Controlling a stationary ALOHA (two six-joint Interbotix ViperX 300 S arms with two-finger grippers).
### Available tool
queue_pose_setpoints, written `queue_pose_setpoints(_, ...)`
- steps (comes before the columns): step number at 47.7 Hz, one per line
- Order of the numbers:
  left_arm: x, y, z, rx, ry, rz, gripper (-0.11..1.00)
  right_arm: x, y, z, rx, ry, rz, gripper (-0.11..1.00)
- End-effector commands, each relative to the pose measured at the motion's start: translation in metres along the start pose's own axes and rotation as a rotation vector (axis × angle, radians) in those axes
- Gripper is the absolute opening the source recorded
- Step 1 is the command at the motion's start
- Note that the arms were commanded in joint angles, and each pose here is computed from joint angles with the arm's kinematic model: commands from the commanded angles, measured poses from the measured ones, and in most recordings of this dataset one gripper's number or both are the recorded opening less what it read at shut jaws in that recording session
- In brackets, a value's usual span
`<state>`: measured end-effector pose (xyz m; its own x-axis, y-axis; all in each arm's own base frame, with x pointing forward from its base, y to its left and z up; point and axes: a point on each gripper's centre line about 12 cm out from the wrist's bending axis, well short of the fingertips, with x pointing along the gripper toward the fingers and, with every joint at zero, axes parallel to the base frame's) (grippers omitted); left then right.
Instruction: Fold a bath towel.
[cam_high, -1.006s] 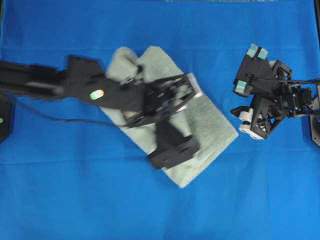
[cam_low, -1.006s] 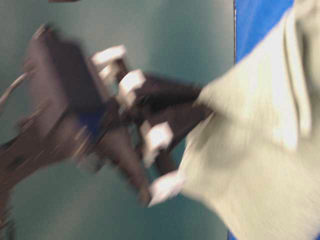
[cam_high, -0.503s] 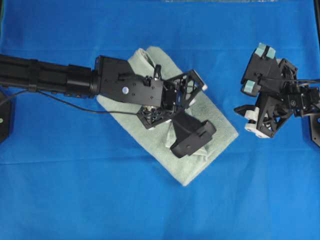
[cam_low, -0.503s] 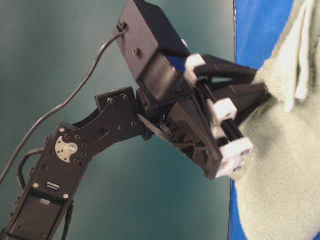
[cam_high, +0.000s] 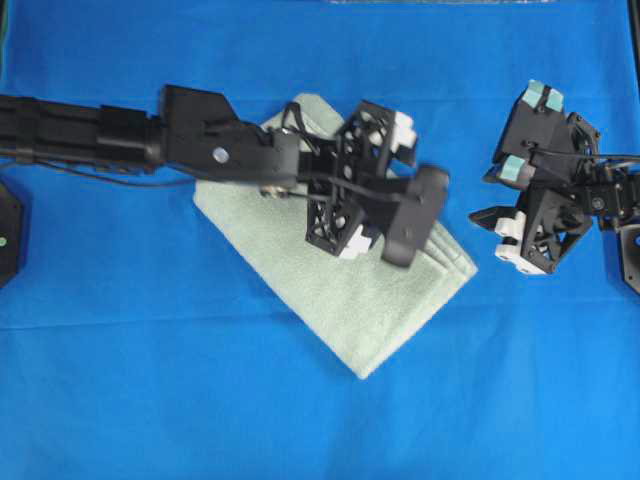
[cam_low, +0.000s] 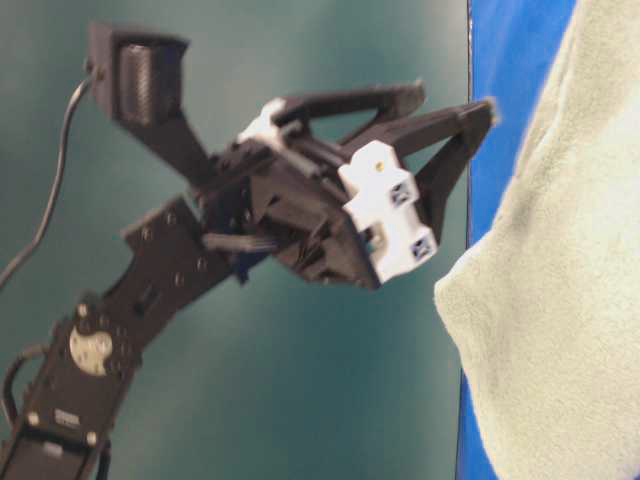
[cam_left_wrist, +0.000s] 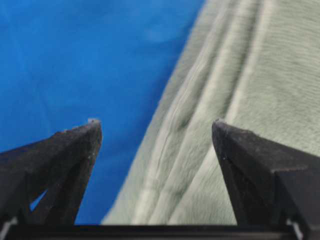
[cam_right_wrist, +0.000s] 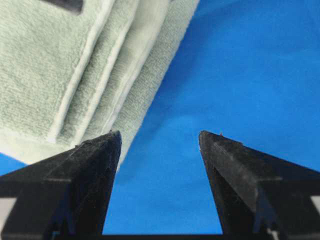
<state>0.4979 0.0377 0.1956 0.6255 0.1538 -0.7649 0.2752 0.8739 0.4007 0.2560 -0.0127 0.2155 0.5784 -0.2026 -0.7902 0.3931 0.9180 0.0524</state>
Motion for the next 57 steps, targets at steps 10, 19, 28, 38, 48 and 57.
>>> queue_pose_setpoints(10, -0.052, 0.007, -0.022, -0.229, -0.071, 0.035, 0.85, -0.021, 0.001, 0.018, -0.006, -0.115, 0.039, 0.64)
queue_pose_setpoints(19, -0.108, -0.011, -0.024, -0.317, -0.215, 0.029, 0.84, -0.044, 0.0, 0.031, -0.034, -0.253, 0.087, 0.64)
queue_pose_setpoints(28, -0.184, -0.022, -0.027, -0.362, -0.488, 0.044, 0.84, -0.073, -0.002, 0.041, -0.074, -0.41, 0.13, 0.64)
queue_pose_setpoints(38, -0.235, -0.033, -0.061, -0.419, -0.633, 0.054, 0.84, -0.107, -0.011, 0.045, -0.099, -0.554, 0.149, 0.64)
queue_pose_setpoints(48, -0.272, -0.048, -0.1, -0.502, -0.734, 0.048, 0.84, -0.116, -0.018, 0.034, -0.131, -0.615, 0.15, 0.64)
queue_pose_setpoints(57, -0.277, -0.071, -0.139, -0.531, -0.792, 0.027, 0.84, -0.115, -0.018, 0.012, -0.173, -0.696, 0.224, 0.64)
